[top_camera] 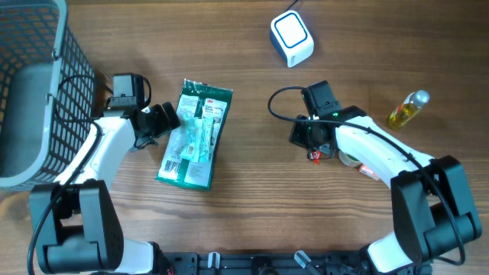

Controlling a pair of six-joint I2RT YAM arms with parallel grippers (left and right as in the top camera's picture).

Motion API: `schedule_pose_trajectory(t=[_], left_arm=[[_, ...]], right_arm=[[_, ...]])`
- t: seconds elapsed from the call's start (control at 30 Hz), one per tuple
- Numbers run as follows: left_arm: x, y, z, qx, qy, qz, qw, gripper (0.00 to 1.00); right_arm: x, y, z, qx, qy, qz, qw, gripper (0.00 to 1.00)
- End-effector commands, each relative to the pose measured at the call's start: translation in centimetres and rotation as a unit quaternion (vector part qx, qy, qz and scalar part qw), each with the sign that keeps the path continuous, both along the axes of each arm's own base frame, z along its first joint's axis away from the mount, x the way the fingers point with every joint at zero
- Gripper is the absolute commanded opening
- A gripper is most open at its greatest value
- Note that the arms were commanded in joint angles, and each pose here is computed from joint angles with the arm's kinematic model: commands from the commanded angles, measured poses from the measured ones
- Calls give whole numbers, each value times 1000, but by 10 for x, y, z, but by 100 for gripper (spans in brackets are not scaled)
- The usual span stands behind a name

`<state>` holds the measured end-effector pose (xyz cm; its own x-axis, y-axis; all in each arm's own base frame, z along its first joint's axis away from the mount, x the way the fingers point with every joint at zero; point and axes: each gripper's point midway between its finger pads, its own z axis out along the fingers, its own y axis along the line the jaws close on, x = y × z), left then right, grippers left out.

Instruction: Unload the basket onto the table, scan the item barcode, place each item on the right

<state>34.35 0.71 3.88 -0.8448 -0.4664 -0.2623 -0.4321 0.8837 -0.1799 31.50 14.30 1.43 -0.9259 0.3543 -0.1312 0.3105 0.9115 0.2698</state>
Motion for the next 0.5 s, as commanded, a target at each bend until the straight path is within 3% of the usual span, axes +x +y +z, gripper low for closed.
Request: schedule_pose_trajectory(t=[0.0, 0.3, 0.4, 0.47], left_arm=[[-2, 4, -3, 0, 3, 8, 1000, 100], [-2, 4, -3, 2, 3, 2, 1000, 100], [-2, 4, -3, 2, 3, 2, 1000, 100], [14, 5, 3, 3, -31, 5, 1000, 100]], right_arm=[[2, -13, -6, -26, 1, -31, 999, 4], [-17, -64, -12, -116, 45, -77, 989, 6], [-9, -48, 0, -77, 46, -62, 994, 13], [5, -16, 22, -8, 33, 7, 999, 15]])
